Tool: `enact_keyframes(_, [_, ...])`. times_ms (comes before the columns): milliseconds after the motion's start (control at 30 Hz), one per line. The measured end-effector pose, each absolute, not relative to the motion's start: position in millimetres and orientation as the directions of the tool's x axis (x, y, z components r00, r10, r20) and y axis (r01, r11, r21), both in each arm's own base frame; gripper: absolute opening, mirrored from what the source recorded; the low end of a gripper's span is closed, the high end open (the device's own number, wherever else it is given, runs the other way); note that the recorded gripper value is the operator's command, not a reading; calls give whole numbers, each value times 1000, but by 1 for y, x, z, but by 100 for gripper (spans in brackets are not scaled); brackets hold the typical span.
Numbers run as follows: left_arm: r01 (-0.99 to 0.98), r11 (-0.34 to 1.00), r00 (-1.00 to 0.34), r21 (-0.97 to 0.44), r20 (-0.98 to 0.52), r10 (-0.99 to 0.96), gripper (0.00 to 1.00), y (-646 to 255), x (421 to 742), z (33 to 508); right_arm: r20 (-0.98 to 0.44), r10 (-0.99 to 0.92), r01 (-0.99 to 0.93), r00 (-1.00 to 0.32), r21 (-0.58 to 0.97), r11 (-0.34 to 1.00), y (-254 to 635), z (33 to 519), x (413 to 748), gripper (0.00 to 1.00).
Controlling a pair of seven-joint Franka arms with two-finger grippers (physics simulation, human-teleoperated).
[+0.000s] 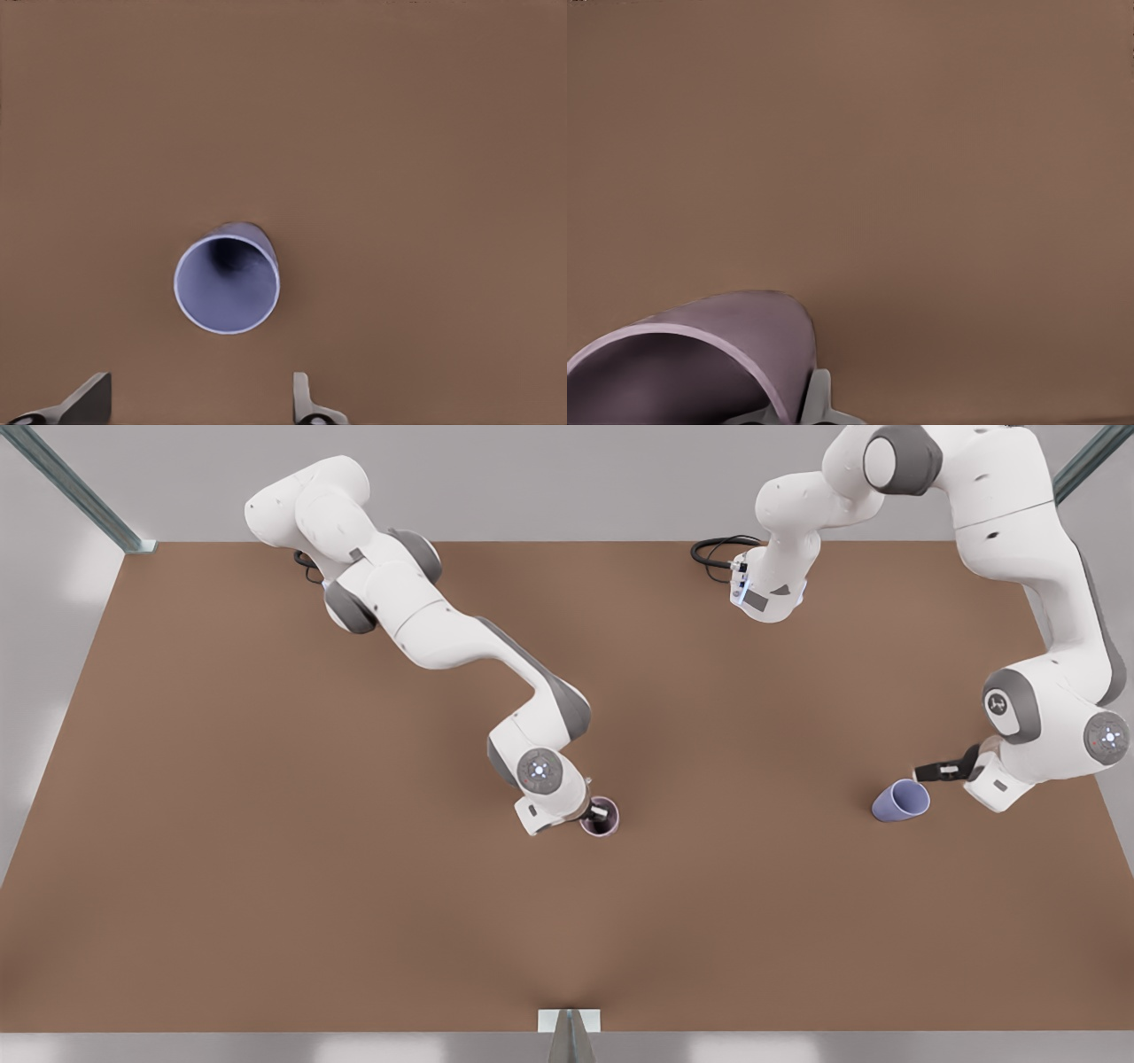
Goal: Stack the cups, with the pink cup at the bottom and the purple cup at the top
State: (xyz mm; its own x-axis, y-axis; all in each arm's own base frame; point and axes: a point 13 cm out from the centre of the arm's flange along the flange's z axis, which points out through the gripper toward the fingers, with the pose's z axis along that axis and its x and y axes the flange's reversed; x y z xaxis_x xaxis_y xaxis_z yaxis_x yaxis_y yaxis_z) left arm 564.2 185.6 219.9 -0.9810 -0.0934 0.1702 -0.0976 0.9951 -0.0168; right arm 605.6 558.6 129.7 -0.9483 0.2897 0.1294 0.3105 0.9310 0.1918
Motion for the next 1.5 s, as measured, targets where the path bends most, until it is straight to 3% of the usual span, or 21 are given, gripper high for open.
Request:
enact_keyframes(67, [-109,994,-985,-13,138,-107,100,194,573,204,132,322,343,-937,182,922,558,122,605,23])
enact_keyframes(100, [-112,994,-987,-10,119,-110,100,197,578,201,132,337,357,-932,178,917,558,120,606,58])
enact_keyframes(133, [-114,993,-988,-7,105,-113,100,200,582,194,133,350,370,-927,173,913,558,118,605,85])
enact_keyframes(167, [-118,993,-989,-4,93,-117,100,204,585,189,133,359,378,-924,168,910,560,116,602,100])
enact_keyframes(533, [-140,990,-986,9,96,-140,100,229,571,143,139,458,477,-878,164,864,565,127,602,100])
enact_keyframes(633, [-141,990,-983,9,115,-141,100,231,564,129,91,500,507,-861,226,832,533,220,642,100])
enact_keyframes(733, [-140,990,-981,9,136,-140,100,232,559,113,45,574,570,-818,193,798,399,350,669,100])
enact_keyframes(767, [-139,990,-981,9,139,-139,89,232,559,111,37,601,599,-798,154,786,336,379,659,100])
enact_keyframes(800, [-138,990,-980,9,141,-138,48,232,558,109,30,621,620,-783,119,776,279,401,641,100])
enact_keyframes(833, [-137,990,-980,7,143,-137,30,230,558,109,26,635,634,-772,88,768,227,417,617,100])
enact_keyframes(900, [-135,991,-980,3,147,-134,23,226,559,108,29,655,656,-755,40,754,139,425,589,100])
enact_keyframes(967, [-130,991,-980,7,150,-130,21,222,560,108,30,655,655,-755,4,755,65,419,590,100])
enact_keyframes(1067, [-130,991,-979,1,155,-129,21,214,561,107,10,533,533,-846,-10,846,31,424,605,100])
enact_keyframes(1233, [-130,991,-980,-12,153,-126,21,205,564,109,9,111,111,-994,-25,994,58,417,609,100])
enact_keyframes(1300, [-69,998,-993,-13,99,-67,21,171,594,139,9,-23,-23,-1000,-27,999,54,416,611,100])
enact_keyframes(1433, [137,991,-990,8,-32,137,21,17,680,231,9,-243,-244,-970,-27,969,50,417,613,100])
enact_keyframes(1500, [232,973,-972,6,-34,232,21,-88,694,258,14,-280,-280,-960,-27,960,42,419,612,100])
